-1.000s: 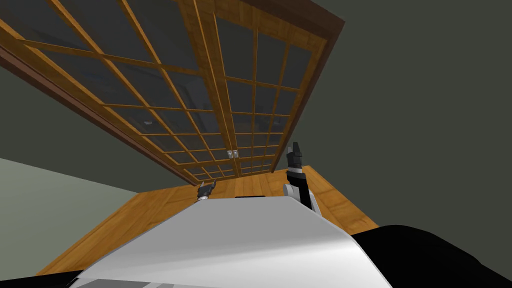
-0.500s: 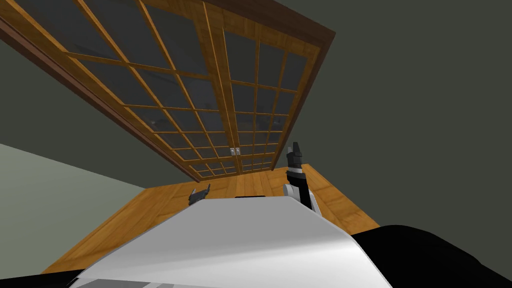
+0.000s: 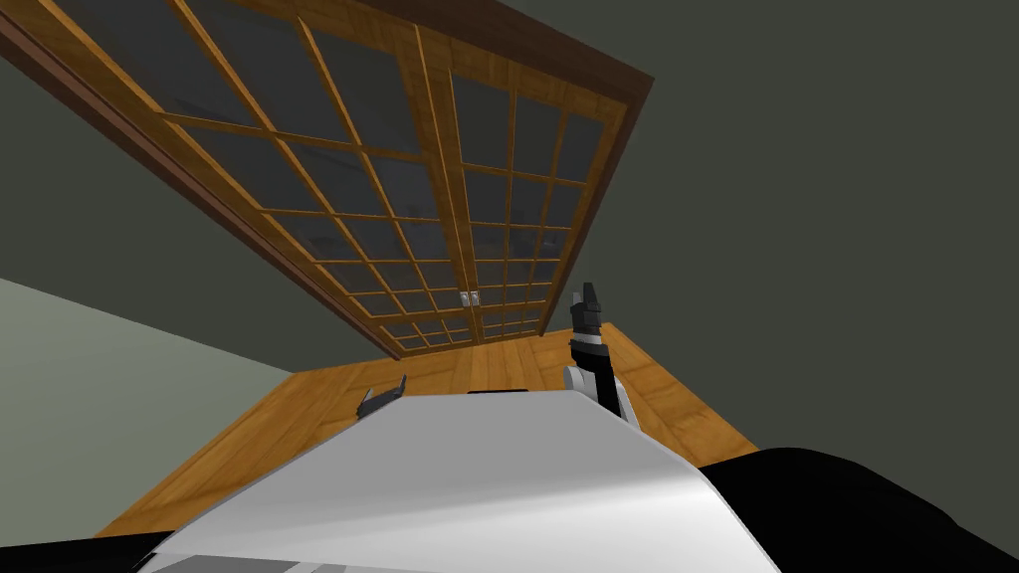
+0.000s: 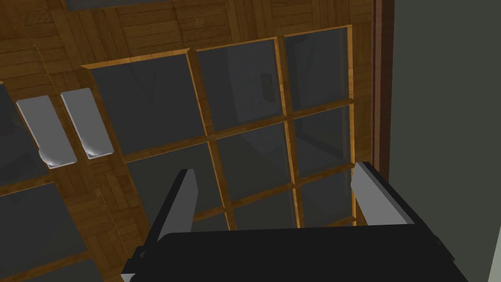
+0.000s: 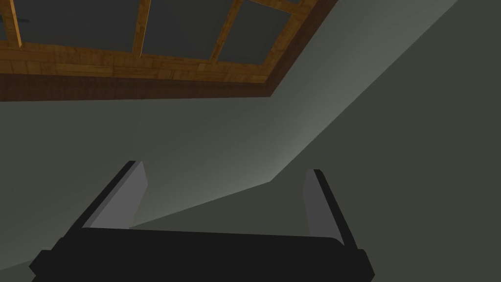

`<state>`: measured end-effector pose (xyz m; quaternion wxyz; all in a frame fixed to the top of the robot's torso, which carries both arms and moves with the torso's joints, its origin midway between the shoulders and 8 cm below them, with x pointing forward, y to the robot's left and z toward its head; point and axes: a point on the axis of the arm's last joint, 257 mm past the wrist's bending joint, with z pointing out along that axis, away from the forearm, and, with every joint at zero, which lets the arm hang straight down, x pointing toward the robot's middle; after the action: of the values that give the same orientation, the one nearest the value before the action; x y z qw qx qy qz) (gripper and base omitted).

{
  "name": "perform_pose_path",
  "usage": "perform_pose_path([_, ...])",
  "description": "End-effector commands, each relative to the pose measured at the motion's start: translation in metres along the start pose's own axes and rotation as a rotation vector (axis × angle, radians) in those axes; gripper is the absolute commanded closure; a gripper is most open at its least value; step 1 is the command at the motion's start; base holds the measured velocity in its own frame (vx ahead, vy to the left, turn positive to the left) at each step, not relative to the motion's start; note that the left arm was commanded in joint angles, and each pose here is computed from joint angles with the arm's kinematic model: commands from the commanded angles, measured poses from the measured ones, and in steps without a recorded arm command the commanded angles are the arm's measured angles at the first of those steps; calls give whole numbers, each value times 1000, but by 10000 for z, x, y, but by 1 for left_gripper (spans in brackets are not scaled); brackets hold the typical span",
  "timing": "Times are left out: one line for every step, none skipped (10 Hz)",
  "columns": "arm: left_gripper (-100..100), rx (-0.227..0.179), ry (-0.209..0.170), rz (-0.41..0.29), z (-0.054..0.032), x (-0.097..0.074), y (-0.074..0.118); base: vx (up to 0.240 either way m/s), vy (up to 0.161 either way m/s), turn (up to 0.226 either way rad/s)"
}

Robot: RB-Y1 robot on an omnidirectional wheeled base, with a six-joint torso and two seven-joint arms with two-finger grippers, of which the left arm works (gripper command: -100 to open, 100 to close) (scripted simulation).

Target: Pull the door open

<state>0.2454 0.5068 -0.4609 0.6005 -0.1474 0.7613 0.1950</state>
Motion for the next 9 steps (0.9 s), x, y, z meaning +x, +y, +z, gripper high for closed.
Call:
perform_pose_path([-100,-27,11,3,-25,51,125,-68,24,-57])
perform_pose_path([-100,-35,14,4,-34,62,161,-36,19,-42])
perform_pose_path([-100,-54,20,4,-53,85,241,-24,23,-64])
perform_pose_path([-100,-83,25,1,-57,102,342,3,33,-165])
perform_pose_path([-100,-100,19,-7,-13,79,361,69,57,-238])
perform_pose_path([-100,-102,11,-14,32,48,332,154,65,-189])
perform_pose_path([-100,-101,0,-22,90,6,282,189,35,-213])
perform_pose_path([-100,-96,-12,-29,150,-42,217,171,21,-161])
perform_pose_path([-100,-92,-21,-35,195,-79,168,164,4,-100])
